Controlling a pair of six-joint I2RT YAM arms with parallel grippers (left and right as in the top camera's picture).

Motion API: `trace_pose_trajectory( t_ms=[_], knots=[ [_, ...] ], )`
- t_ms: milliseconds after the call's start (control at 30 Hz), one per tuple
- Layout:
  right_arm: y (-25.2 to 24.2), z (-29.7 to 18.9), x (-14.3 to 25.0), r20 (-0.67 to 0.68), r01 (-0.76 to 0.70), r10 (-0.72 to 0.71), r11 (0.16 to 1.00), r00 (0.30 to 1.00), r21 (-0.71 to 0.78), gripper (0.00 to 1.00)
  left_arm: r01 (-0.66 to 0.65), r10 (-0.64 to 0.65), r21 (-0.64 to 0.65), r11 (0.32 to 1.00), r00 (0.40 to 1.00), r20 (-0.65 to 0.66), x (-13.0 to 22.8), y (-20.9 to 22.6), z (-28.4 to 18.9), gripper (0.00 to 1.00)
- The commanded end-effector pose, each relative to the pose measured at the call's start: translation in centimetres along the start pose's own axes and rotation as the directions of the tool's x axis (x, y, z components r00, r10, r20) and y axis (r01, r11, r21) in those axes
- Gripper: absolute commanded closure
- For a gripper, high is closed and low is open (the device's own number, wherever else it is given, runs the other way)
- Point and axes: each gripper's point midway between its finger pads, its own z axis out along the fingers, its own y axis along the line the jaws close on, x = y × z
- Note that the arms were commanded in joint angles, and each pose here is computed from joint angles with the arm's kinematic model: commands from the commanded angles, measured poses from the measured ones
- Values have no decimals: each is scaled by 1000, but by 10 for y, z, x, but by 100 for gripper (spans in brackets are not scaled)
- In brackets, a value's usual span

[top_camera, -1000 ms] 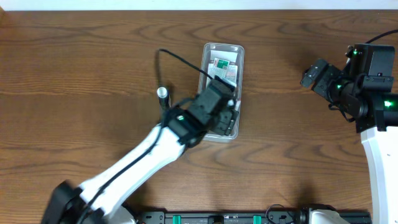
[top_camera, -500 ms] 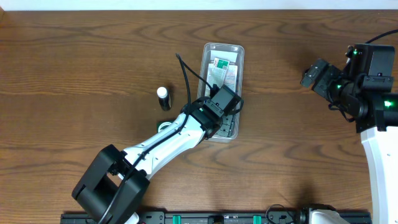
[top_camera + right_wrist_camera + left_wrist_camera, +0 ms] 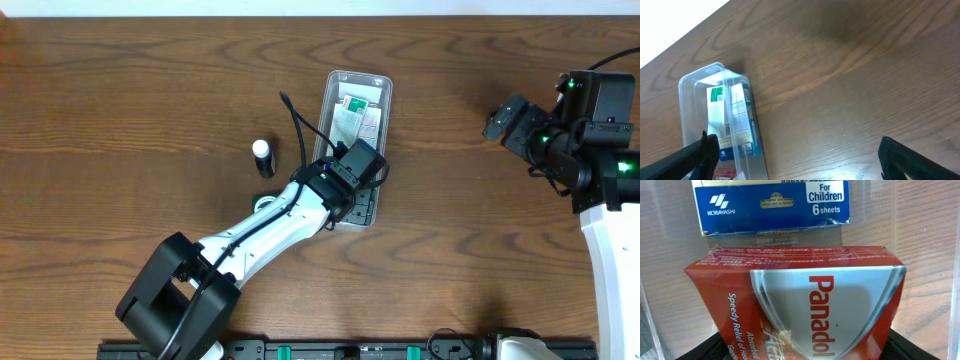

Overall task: Pack container
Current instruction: 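Lower the red Panadol box into the container's near end, release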

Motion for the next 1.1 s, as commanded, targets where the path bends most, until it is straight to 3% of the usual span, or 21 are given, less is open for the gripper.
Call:
trace_pose_trajectory(
  t_ms=[0, 100, 167, 467, 700, 833, 900, 1033, 1067],
  knots=[
    [0, -2, -3, 8, -11, 11, 1000, 1000, -1, 1, 12, -12, 31, 999, 1000, 0, -4, -8, -4, 22],
    [0, -2, -3, 7, -11, 11, 1000, 1000, -1, 1, 12, -12, 32, 999, 1000, 3, -4, -8, -5, 12],
    [0, -2, -3, 8, -11, 11, 1000, 1000, -1, 1, 12, -12, 33, 999, 1000, 4, -5, -9, -5, 11],
    [0, -2, -3, 8, -11, 11, 1000, 1000, -1, 1, 9, -10, 55, 998, 1000, 18, -15, -17, -18, 11],
    [0, -2, -2, 7, -10, 10, 1000, 1000, -2, 1, -74, 63, 92, 993, 991, 117, -49, -34, -72, 11],
    [0, -2, -2, 7, -10, 10, 1000, 1000, -1, 1, -123, 106, 73, 990, 973, 204, -66, -33, -100, 11],
    [0, -2, -2, 7, -10, 10, 1000, 1000, -1, 1, -115, 112, -3, 993, 963, 246, -74, -19, -107, 12],
    [0, -2, -2, 7, -10, 10, 1000, 1000, -1, 1, -100, 105, -31, 994, 960, 258, -79, -6, -110, 12],
    [0, -2, -2, 7, -10, 10, 1000, 1000, -1, 1, -102, 105, -23, 994, 961, 254, -79, -7, -110, 18]
  ],
)
